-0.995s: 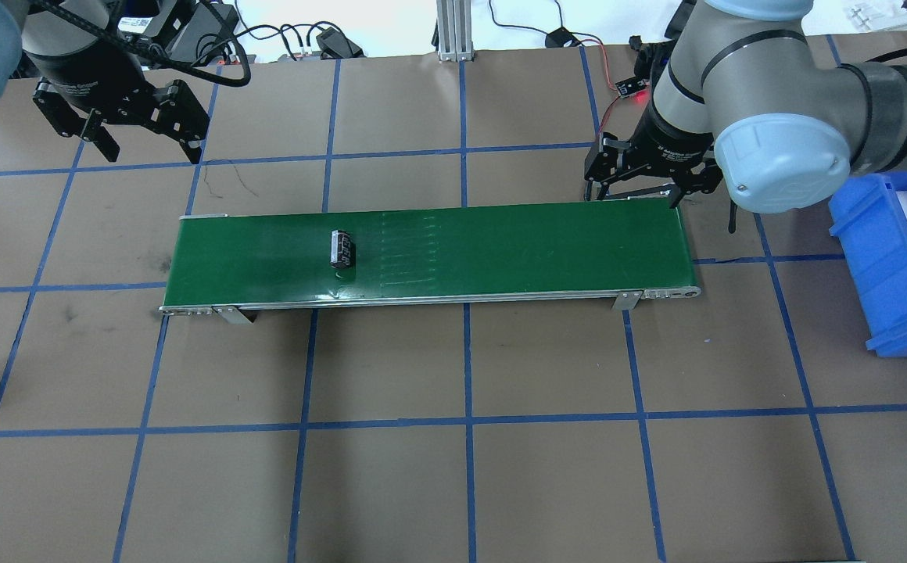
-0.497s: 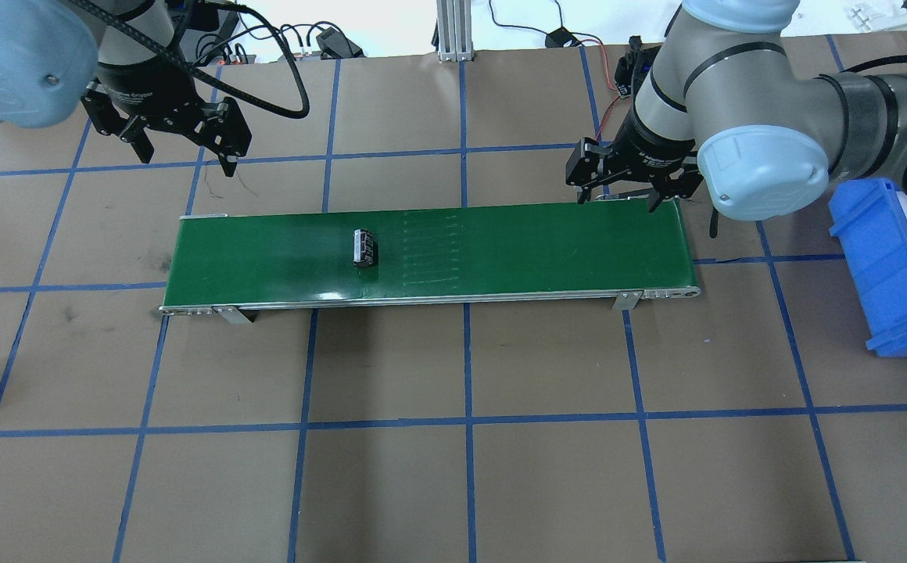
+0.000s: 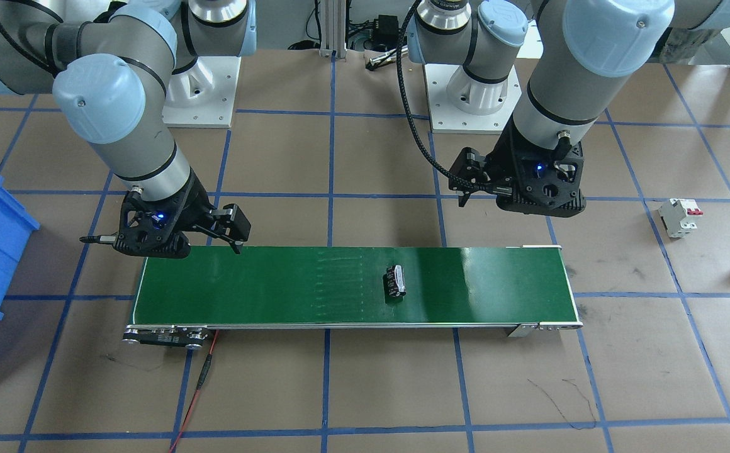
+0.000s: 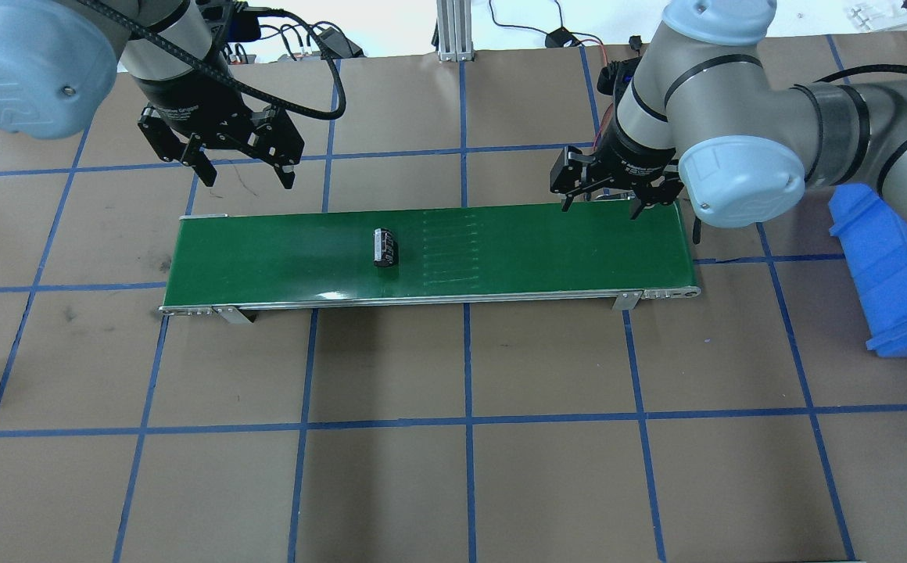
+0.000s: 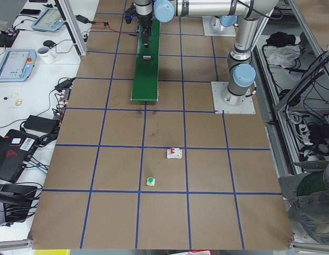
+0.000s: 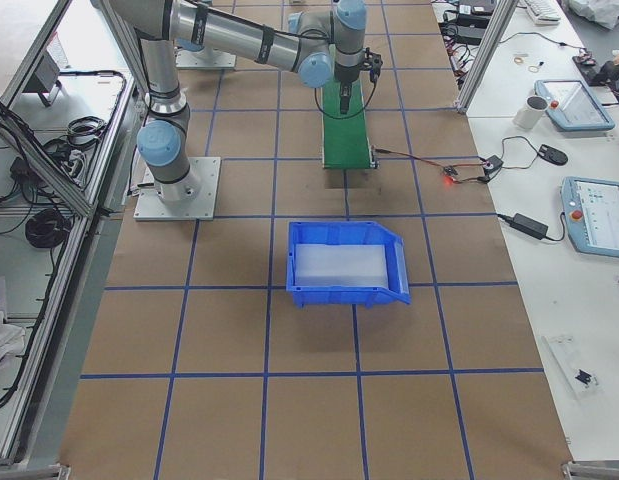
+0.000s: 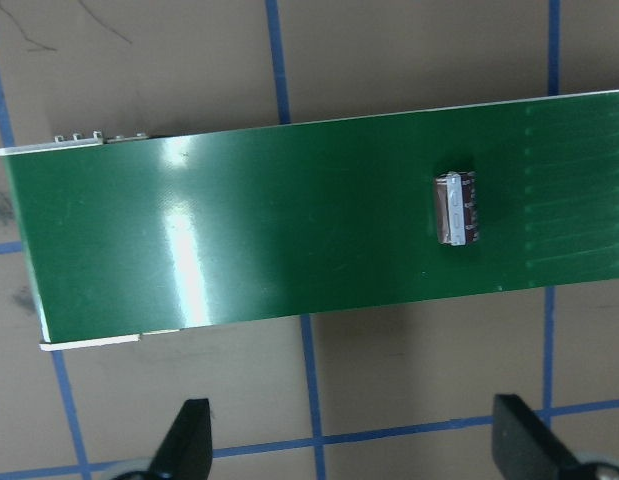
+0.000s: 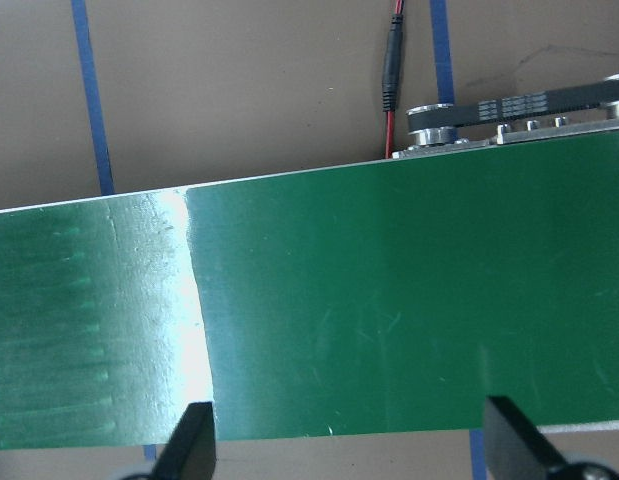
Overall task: Move capacitor from left to right
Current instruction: 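Lower the right gripper toward the capacitor riding along the belt while the left gripper hovers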
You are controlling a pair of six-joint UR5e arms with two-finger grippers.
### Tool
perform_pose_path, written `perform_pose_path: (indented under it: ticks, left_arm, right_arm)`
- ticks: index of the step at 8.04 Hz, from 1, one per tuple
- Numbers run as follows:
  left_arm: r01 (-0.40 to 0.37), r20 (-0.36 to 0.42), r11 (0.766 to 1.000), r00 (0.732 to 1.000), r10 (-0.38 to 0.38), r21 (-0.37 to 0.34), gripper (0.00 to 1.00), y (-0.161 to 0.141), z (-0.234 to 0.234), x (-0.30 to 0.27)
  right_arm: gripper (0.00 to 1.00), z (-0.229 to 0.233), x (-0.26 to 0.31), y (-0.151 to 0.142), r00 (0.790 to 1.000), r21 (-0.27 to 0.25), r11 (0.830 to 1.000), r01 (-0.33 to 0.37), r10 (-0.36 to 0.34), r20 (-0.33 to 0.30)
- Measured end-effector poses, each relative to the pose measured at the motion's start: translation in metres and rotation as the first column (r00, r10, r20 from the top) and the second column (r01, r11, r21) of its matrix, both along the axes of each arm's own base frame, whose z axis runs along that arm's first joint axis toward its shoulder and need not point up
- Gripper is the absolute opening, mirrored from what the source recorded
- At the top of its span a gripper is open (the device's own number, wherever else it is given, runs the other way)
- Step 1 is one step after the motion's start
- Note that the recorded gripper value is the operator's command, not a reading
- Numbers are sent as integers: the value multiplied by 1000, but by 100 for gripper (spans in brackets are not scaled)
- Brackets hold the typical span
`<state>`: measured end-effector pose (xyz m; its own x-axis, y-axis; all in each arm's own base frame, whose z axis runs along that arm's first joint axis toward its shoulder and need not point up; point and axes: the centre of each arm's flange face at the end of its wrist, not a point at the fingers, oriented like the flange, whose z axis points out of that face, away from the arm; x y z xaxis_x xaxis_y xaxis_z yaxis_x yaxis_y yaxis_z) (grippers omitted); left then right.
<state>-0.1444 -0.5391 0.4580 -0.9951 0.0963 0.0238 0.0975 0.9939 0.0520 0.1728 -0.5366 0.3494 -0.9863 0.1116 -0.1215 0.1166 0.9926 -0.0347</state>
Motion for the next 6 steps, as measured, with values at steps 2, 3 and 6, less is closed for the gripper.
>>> perform_pose_path:
  ticks: [2, 3, 6]
  left_arm:
    - [-52, -52, 998, 997, 54, 41, 100, 9, 0, -6]
    - [-60, -56, 996, 996, 63, 67, 100, 15, 1, -6]
    - [-59, -17, 995, 998, 60, 80, 100, 21, 4, -2]
  right_arm:
    - [95, -13, 7, -7, 1000, -12, 1000, -9, 9, 2]
    - [95, -20, 9, -11, 1000, -16, 1000, -11, 11, 3]
    - [94, -36, 14, -19, 1000, -19, 1000, -24, 24, 17]
